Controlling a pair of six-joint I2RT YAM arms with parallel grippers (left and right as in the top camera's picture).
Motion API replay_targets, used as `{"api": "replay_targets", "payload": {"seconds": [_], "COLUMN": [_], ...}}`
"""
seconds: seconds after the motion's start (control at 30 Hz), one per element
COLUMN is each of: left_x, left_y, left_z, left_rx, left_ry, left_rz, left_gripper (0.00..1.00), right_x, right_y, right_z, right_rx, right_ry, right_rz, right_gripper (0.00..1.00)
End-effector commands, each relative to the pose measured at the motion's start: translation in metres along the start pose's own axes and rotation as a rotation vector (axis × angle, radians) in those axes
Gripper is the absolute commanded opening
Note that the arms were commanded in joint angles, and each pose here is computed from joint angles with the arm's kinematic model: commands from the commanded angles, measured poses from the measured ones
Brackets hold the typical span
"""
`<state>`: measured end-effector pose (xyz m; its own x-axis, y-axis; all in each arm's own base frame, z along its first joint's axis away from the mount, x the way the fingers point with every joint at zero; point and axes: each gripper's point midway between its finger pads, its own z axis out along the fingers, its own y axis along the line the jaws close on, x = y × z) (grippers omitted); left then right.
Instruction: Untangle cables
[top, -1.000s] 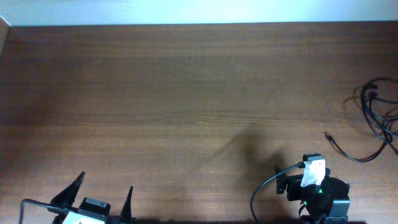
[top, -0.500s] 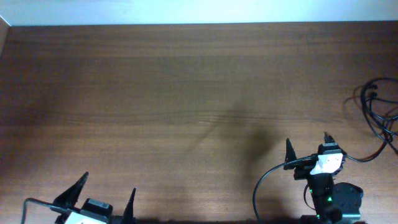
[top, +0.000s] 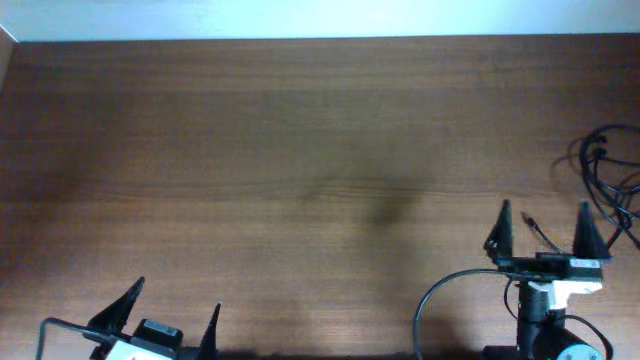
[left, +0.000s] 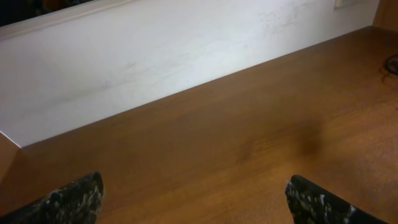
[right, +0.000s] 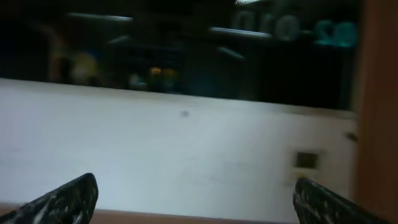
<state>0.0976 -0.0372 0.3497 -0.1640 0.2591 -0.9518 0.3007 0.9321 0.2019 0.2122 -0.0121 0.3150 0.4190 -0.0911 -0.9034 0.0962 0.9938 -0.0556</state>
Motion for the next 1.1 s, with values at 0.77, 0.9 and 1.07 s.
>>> {"api": "replay_targets", "payload": {"seconds": [0.77,0.9,1.07], "left_x": [0.009,0.031,0.095], "left_y": [-0.002,-0.015,-0.015], "left_z": [0.026,0.095,0.159], "left_rx": [0.024,0.128,0.102], "left_ry": [0.005,-0.044,-0.026], "left_rz": [0.011,-0.221,-0.533], "left_gripper": [0.99,0.99,0.93], "right_x": [0.162,0.162,0.162], "right_y": [0.005,0.005,0.005], "right_z": [-0.038,-0.038,-0.038], "right_rx": [-0.009,-0.009,-0.009], "right_ry": [0.535,0.535,0.535], "right_rz": [-0.031,-0.031,-0.031], "right_gripper": [0.99,0.99,0.99]}}
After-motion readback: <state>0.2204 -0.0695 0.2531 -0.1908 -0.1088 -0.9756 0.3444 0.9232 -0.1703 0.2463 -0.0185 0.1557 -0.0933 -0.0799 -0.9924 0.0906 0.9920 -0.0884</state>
